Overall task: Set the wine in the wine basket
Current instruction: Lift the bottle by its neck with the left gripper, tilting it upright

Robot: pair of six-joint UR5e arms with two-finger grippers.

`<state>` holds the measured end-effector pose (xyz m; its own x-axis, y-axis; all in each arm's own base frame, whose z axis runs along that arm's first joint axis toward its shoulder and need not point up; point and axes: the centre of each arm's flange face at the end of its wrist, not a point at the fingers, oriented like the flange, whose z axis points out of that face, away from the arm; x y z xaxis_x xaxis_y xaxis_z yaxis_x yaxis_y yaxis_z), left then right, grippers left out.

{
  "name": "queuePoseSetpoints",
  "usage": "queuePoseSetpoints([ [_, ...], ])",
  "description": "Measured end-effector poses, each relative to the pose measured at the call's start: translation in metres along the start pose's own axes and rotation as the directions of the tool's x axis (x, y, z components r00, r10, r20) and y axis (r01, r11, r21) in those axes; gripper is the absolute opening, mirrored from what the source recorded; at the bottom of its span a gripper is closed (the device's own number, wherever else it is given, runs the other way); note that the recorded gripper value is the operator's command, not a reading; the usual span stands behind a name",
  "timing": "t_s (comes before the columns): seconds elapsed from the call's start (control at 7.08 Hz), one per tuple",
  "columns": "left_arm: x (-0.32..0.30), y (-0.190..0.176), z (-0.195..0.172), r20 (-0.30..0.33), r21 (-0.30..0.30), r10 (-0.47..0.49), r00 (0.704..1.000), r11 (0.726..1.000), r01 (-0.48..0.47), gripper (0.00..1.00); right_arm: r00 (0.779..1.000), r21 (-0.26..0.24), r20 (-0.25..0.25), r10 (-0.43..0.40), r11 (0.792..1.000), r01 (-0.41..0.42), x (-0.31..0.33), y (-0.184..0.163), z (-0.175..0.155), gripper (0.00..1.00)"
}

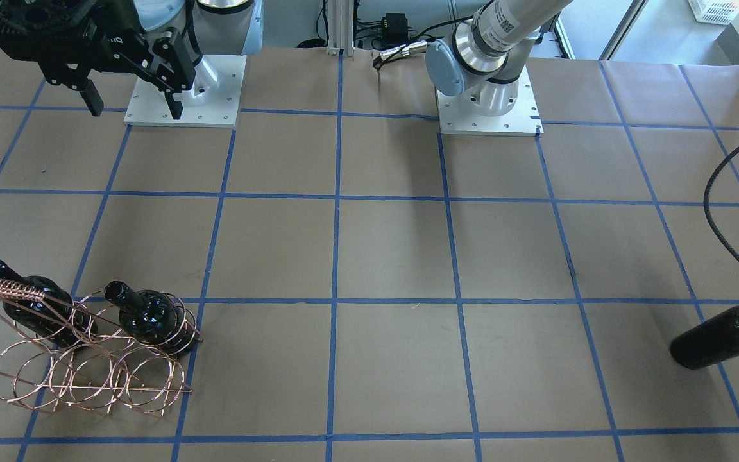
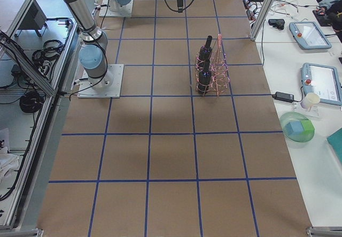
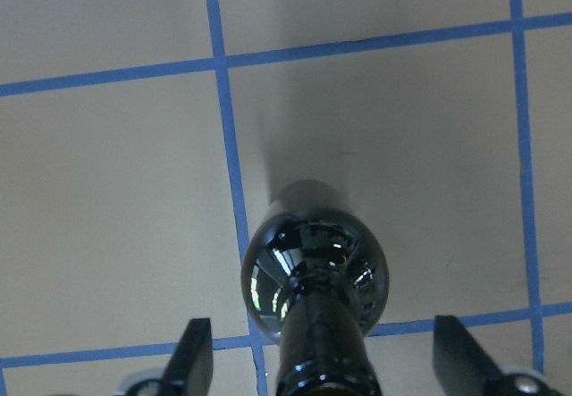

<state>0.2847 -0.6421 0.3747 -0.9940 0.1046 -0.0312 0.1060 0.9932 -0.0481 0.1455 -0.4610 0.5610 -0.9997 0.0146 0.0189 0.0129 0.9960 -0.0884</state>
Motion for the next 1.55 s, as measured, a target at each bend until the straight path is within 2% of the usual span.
queuePoseSetpoints([
  [0.28,-0.001,0.002,0.0,0.008,-0.012,0.0,1.0,1.0,0.0,0.39,1.0,0.0,-0.001,-0.001,1.0,0.001,0.0,0.0,0.0,1.0],
  [0.42,-0.001,0.001,0.0,0.01,-0.013,0.0,1.0,1.0,0.0,0.22,1.0,0.0,-0.001,-0.001,1.0,0.001,0.0,0.0,0.0,1.0],
  [0.56,-0.001,0.001,0.001,0.011,-0.01,0.0,1.0,1.0,0.0,0.0,1.0,0.0,-0.001,-0.001,1.0,0.001,0.0,0.001,0.0,1.0],
  [0.99,0.001,0.0,-0.003,0.015,-0.008,0.004,1.0,1.0,-0.004,0.0,1.0,0.002,-0.001,0.001,1.0,-0.001,0.001,0.001,-0.001,1.0],
  [1.13,0.012,0.0,-0.016,0.018,-0.001,0.014,1.0,1.0,-0.014,0.0,1.0,0.005,-0.001,0.001,1.0,-0.001,0.0,0.0,-0.001,1.0],
  [1.41,0.072,-0.007,-0.057,0.014,0.01,0.042,0.999,0.999,-0.042,0.0,1.0,0.005,-0.002,0.0,1.0,0.0,0.0,0.0,-0.001,1.0],
  [1.55,0.11,-0.006,-0.078,0.008,0.017,0.027,1.0,1.0,-0.027,0.0,1.0,0.007,-0.002,0.0,1.0,0.0,0.0,0.0,-0.002,1.0],
])
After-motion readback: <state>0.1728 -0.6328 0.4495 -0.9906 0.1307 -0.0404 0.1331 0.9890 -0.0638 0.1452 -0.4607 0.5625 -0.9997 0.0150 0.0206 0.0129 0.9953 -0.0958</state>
